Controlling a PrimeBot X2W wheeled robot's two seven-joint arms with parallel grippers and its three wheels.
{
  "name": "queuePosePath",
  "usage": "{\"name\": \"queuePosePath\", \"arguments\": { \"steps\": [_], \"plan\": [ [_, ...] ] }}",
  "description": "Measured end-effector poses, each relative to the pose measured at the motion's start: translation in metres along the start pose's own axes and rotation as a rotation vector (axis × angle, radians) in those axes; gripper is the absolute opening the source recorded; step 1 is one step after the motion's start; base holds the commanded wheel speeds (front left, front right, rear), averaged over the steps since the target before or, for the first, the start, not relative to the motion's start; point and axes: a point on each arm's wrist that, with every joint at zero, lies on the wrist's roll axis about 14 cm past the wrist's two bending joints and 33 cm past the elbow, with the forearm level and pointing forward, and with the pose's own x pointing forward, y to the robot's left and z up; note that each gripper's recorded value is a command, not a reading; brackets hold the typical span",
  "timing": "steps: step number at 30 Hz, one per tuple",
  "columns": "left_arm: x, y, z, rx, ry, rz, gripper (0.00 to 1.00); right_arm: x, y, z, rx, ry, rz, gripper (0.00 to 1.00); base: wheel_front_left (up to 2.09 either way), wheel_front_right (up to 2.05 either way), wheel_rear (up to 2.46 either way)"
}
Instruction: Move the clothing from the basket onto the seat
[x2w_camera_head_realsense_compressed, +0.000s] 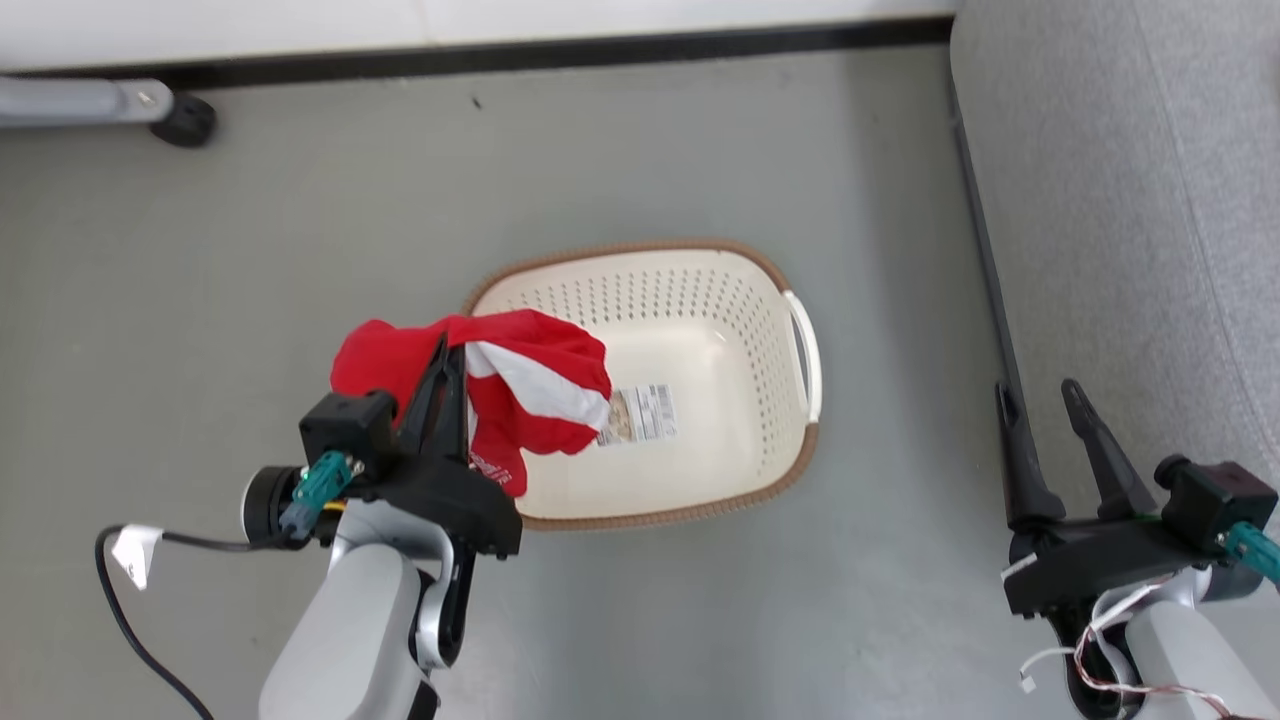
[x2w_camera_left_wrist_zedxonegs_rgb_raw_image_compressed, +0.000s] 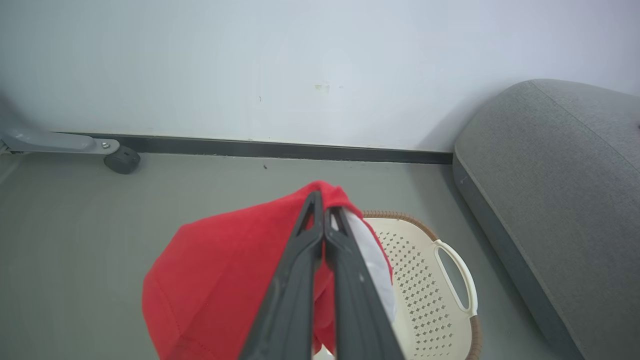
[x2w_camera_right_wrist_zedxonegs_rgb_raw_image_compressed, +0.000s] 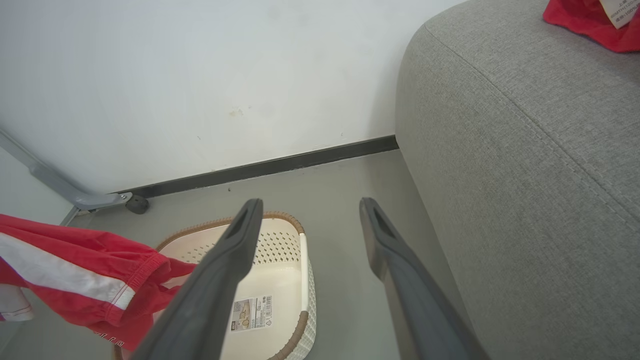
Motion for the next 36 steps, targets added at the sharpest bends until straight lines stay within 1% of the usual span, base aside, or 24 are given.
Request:
{"name": "queuePosePath", "arguments": {
  "steps": [5,12,22,29,36],
  "plan": [
    [-0.024,0.003,0.022,-0.006,-0.063,0.019,0.00,-0.014,0.009,0.009,-0.007,-0.026,0.022,1.00,0.00,0.00,0.00],
    [-0.058,0.009,0.043,-0.011,-0.133,0.057,0.00,-0.041,0.015,0.011,-0.011,-0.039,0.033,1.00,0.00,0.00,0.00],
    [-0.115,0.027,0.053,-0.028,-0.207,0.123,0.00,-0.076,0.038,0.014,-0.025,-0.071,0.091,1.00,0.00,0.00,0.00],
    [-0.137,0.027,0.073,-0.026,-0.287,0.131,0.00,-0.086,0.048,0.030,-0.045,-0.131,0.125,1.00,0.00,0.00,0.00],
    [-0.146,0.026,0.083,-0.027,-0.327,0.131,0.00,-0.089,0.053,0.035,-0.053,-0.149,0.143,1.00,0.00,0.00,0.00]
  ]
}}
